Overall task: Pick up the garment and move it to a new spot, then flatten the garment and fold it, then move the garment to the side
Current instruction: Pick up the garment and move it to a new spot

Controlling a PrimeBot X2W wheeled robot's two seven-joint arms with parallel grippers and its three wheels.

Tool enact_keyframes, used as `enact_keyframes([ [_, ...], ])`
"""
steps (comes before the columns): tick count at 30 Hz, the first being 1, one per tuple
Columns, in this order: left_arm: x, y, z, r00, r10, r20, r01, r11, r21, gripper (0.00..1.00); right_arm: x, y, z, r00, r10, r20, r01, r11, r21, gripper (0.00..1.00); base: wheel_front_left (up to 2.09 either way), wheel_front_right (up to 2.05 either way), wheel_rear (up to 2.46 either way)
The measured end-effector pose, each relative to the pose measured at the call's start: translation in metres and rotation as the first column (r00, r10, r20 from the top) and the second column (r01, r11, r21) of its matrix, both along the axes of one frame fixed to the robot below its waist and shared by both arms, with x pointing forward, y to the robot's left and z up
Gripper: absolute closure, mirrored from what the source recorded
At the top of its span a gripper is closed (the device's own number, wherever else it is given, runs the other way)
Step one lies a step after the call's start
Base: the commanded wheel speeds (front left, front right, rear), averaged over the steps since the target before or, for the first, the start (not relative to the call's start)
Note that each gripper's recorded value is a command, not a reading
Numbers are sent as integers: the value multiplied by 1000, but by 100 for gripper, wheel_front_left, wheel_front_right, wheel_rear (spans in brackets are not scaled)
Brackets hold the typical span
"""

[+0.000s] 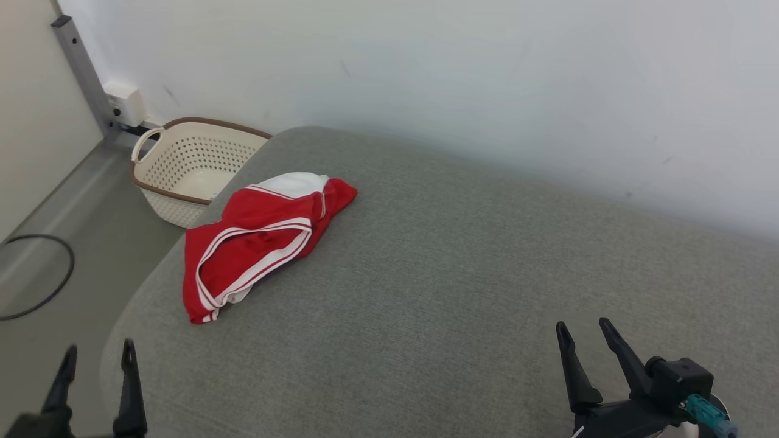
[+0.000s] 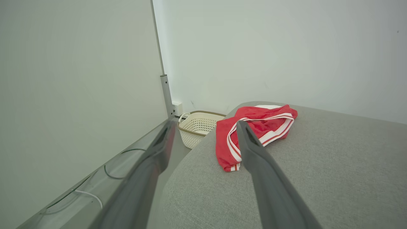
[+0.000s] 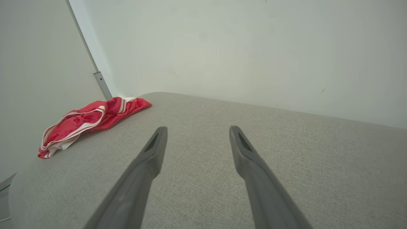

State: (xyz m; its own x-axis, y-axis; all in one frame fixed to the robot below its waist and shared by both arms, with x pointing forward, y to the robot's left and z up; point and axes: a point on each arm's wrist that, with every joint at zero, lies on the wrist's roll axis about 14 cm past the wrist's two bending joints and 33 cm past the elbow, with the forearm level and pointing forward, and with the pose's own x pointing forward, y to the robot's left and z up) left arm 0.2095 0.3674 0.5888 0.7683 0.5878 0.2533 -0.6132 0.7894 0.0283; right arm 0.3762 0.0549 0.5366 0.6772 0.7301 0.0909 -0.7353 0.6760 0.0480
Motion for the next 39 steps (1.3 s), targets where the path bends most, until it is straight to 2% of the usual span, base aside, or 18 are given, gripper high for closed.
enact_keyframes([
  [6,33,1,51,993,-86,83,78,992,97,0,4,-14,2,999,-40,5,40,999,-3,0,0,0,0],
  [11,66,-3,87,980,-167,107,147,973,177,0,10,-28,3,997,-73,8,73,997,-7,0,0,0,0],
  [15,98,-11,101,966,-236,102,212,956,203,0,17,-40,6,994,-107,18,107,994,-2,0,0,0,0],
  [26,180,-11,105,947,-313,66,299,940,164,0,40,-85,-2,974,-227,5,227,974,-8,0,0,0,0],
  [34,245,-13,78,936,-350,-48,353,928,115,0,58,-112,-11,955,-295,-8,295,955,-18,0,0,0,0],
  [39,281,-15,41,917,-369,-155,379,924,43,0,66,-132,-22,939,-344,-23,343,939,-42,0,0,0,0],
])
